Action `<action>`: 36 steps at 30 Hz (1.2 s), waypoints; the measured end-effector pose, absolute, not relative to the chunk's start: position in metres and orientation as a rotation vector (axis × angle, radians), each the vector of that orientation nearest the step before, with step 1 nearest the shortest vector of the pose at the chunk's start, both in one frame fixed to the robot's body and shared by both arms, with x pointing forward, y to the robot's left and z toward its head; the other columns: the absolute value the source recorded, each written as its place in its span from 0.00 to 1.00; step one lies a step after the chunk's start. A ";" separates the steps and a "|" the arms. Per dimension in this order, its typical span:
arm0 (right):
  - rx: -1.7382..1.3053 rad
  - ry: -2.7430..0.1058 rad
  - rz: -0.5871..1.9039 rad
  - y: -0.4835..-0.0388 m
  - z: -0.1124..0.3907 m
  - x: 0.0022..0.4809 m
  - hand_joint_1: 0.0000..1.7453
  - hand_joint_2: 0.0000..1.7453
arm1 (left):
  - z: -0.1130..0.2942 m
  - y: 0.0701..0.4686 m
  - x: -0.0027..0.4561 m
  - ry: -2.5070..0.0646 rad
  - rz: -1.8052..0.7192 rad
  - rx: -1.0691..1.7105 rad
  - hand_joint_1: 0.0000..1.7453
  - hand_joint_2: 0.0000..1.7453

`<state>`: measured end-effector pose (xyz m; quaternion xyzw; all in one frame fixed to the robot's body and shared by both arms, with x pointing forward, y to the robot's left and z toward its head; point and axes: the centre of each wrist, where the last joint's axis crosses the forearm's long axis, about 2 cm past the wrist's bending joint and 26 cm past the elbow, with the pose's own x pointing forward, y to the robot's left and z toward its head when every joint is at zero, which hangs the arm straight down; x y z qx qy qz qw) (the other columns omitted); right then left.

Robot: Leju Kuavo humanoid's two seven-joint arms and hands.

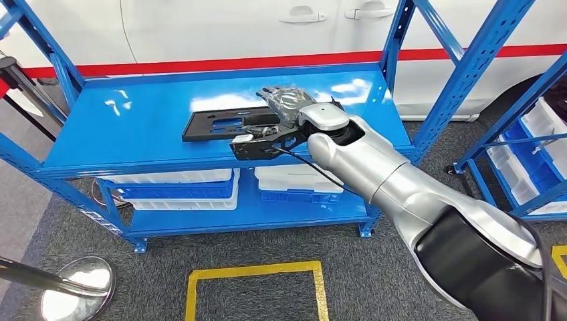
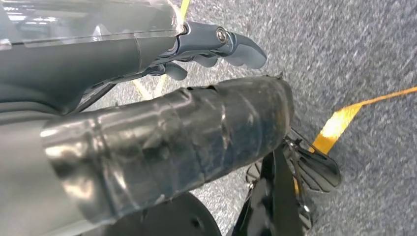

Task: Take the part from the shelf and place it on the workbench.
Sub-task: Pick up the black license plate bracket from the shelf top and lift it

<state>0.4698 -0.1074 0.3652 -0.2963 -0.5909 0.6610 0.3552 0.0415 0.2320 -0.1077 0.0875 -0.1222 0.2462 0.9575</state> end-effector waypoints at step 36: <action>-0.667 -1.508 1.816 -0.096 0.343 0.462 0.00 0.00 | -0.108 0.232 0.040 -0.255 0.515 0.164 0.00 0.00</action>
